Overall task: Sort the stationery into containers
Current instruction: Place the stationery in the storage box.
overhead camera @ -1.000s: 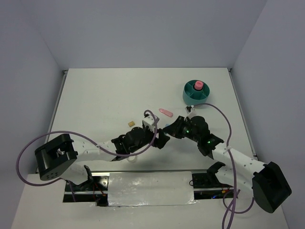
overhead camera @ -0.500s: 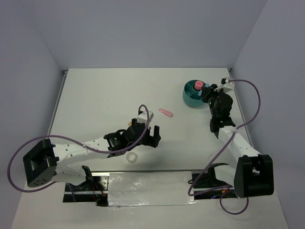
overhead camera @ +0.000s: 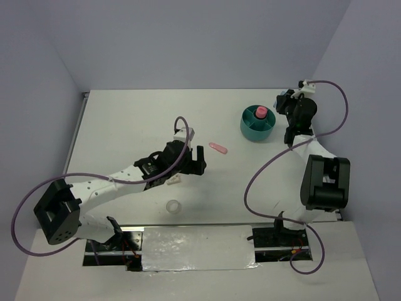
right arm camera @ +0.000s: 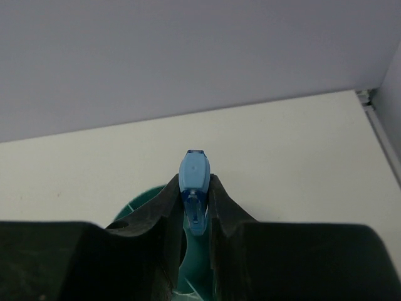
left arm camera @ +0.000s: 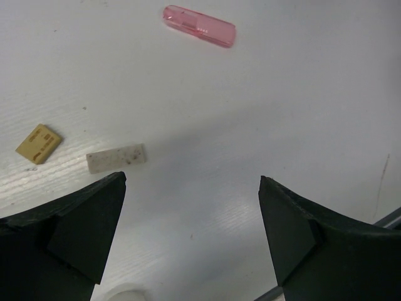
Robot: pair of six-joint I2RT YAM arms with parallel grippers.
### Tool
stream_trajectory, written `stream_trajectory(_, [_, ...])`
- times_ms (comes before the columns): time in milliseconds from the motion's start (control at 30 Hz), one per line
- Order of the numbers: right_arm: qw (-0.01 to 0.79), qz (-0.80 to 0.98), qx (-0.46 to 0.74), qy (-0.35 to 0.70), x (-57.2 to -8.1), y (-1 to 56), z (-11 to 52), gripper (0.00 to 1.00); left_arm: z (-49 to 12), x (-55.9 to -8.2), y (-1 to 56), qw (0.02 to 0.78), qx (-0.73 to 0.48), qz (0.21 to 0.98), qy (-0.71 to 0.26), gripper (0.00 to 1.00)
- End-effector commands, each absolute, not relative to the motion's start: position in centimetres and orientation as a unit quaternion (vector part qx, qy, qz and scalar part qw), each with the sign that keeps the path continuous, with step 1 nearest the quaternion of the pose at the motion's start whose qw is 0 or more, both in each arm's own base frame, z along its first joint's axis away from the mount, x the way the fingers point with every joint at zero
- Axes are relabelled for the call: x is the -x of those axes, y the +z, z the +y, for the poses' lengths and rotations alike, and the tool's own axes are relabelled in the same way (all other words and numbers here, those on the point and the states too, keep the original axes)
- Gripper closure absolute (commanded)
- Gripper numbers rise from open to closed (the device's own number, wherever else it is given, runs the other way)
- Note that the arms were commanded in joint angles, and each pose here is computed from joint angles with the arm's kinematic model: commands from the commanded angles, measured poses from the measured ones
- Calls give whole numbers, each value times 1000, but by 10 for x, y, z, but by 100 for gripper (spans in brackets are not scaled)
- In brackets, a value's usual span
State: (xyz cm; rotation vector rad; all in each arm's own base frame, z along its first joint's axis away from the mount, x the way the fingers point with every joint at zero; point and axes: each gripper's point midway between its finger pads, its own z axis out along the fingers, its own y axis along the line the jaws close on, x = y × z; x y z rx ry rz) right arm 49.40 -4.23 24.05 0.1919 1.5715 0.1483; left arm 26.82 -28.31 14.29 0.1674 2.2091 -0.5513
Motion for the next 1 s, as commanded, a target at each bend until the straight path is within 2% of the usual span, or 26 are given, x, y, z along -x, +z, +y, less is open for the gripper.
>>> stream_trajectory(0, [697,710,-41,98,-509,239,-35,92,-302,-272,158,413,-83,873,-244,1])
stream_trajectory(300, [656,747,-49,93,-515,188,-41,85,-305,-276,183,428,-89,864,-249,1])
stream_trajectory(467, [635,765,-50,96,-516,174,-40,66,-306,-275,188,430,-88,861,-257,1])
stream_trajectory(667, [631,766,-59,106,-510,171,-37,58,-311,-282,185,424,-79,865,-256,1])
stream_trajectory(733, [638,761,-63,101,-507,175,-38,54,-319,-282,180,415,-83,866,-266,1])
stream_trajectory(800, [641,757,-80,102,-502,177,-39,53,-322,-284,176,408,-77,870,-266,1])
stream_trajectory(900, [669,725,-115,114,-486,207,-39,53,-333,-295,179,399,-52,877,-263,1])
stream_trajectory(933, [695,699,-122,116,-476,237,-39,53,-334,-300,164,382,-31,891,-242,1])
stream_trajectory(967, [705,683,-139,134,-460,256,-33,52,-341,-310,177,389,-13,888,-244,1])
